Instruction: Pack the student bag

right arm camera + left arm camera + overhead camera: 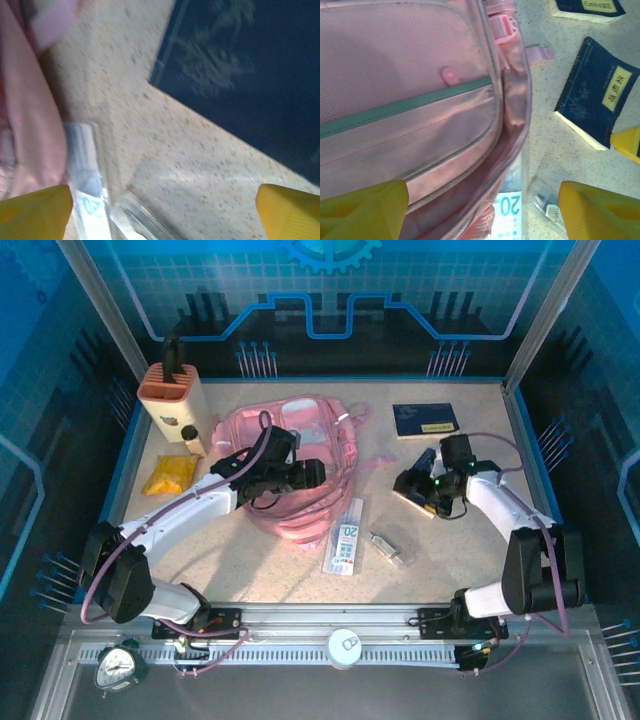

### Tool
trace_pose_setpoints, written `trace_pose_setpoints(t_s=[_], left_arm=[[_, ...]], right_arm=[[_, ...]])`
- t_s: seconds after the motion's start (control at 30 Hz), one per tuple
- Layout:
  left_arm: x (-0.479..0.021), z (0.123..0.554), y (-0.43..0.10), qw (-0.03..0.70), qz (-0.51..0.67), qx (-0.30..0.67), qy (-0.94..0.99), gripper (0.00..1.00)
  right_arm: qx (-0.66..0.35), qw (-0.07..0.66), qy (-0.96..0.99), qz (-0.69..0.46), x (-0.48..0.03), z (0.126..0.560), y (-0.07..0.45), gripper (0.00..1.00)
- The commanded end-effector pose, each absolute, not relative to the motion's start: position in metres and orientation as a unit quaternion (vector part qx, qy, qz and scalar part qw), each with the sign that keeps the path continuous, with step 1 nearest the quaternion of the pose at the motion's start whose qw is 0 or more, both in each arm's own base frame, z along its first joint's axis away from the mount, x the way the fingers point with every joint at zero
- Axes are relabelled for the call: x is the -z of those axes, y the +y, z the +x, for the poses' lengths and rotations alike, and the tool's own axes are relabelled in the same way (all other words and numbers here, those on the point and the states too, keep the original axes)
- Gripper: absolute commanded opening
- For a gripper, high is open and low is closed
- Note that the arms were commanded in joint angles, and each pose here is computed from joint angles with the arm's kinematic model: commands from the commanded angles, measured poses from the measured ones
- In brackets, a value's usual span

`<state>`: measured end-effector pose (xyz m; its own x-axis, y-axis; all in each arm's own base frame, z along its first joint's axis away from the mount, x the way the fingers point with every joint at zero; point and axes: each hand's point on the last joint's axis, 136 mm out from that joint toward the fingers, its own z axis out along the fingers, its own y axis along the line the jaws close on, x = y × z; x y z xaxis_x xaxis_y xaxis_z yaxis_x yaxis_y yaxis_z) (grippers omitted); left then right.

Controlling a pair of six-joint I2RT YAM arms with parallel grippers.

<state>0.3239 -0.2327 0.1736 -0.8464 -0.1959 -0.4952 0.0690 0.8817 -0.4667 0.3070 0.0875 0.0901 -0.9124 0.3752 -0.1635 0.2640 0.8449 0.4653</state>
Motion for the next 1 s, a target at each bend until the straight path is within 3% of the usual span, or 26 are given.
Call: trace_pose_setpoints(t_s=[0.0, 0.2, 0.43, 0.73, 0.97], left_arm=[[-0.182, 0.333, -0.245, 0.287, -0.049, 0.247, 0.924, 0.79], [-0.179, 0.338, -0.261, 0.277, -0.039, 0.258, 0.925, 0.85], [-0.18, 0.345, -0.262, 0.283, -0.021, 0.242, 0.928, 0.95], [-0.182, 0.349, -0.256, 0.283, -0.016, 0.227, 0.932, 0.99], [-0.18, 0.345, -0.243, 0.279, -0.032, 0.206, 0.937, 0.99]], right_arm=[[-0.221, 0.144, 0.951, 0.161, -0.097, 0.346, 0.09, 1.0], [-0.211, 0.175, 0.945, 0.178, -0.089, 0.406, 0.087, 1.0], [-0.212, 0.149, 0.944, 0.206, -0.056, 0.436, 0.086, 1.0], [-0.216, 0.115, 0.949, 0.196, -0.034, 0.415, 0.1, 1.0], [-0.232, 0.066, 0.958, 0.156, -0.03, 0.365, 0.128, 1.0]])
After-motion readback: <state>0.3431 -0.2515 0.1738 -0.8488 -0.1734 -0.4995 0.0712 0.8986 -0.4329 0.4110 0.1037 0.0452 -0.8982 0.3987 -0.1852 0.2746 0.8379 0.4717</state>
